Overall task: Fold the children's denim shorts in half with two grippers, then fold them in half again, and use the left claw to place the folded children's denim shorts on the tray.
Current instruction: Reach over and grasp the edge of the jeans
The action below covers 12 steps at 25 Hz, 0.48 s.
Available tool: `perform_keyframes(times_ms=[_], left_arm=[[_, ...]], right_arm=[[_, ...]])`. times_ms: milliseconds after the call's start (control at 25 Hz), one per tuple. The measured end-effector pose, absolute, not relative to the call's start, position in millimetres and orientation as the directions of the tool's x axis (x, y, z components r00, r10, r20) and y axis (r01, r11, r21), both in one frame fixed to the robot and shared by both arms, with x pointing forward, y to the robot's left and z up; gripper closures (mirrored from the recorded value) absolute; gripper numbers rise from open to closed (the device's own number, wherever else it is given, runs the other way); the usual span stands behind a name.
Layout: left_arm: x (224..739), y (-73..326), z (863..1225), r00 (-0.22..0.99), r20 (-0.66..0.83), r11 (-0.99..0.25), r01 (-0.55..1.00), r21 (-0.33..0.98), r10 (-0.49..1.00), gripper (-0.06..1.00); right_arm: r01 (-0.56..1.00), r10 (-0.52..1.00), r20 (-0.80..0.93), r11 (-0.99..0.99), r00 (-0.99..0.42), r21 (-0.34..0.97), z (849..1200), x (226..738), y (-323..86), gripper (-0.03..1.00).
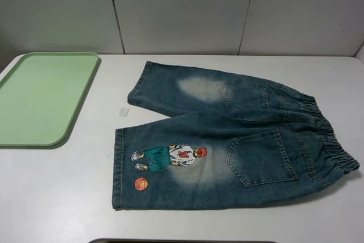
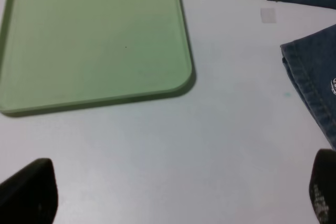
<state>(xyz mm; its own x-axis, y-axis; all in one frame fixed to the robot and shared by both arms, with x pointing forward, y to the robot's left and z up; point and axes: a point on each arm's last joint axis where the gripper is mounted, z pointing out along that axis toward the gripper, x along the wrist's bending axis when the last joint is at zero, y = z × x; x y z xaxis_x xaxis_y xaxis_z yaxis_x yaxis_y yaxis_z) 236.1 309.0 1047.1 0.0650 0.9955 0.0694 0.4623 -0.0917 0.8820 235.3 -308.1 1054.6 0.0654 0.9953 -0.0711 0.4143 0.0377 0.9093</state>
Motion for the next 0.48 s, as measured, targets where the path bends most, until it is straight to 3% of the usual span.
perform_keyframes(times_ms=[480], left_arm=[[236.1, 309.0, 1047.1, 0.065, 0.069, -0.092, 0.462, 0.882, 0.995, -0.01]], right_arm=[[0.414, 0.995, -0.071, 0.038, 0.065, 0.909, 1054.6, 235.3, -308.1, 0.27]])
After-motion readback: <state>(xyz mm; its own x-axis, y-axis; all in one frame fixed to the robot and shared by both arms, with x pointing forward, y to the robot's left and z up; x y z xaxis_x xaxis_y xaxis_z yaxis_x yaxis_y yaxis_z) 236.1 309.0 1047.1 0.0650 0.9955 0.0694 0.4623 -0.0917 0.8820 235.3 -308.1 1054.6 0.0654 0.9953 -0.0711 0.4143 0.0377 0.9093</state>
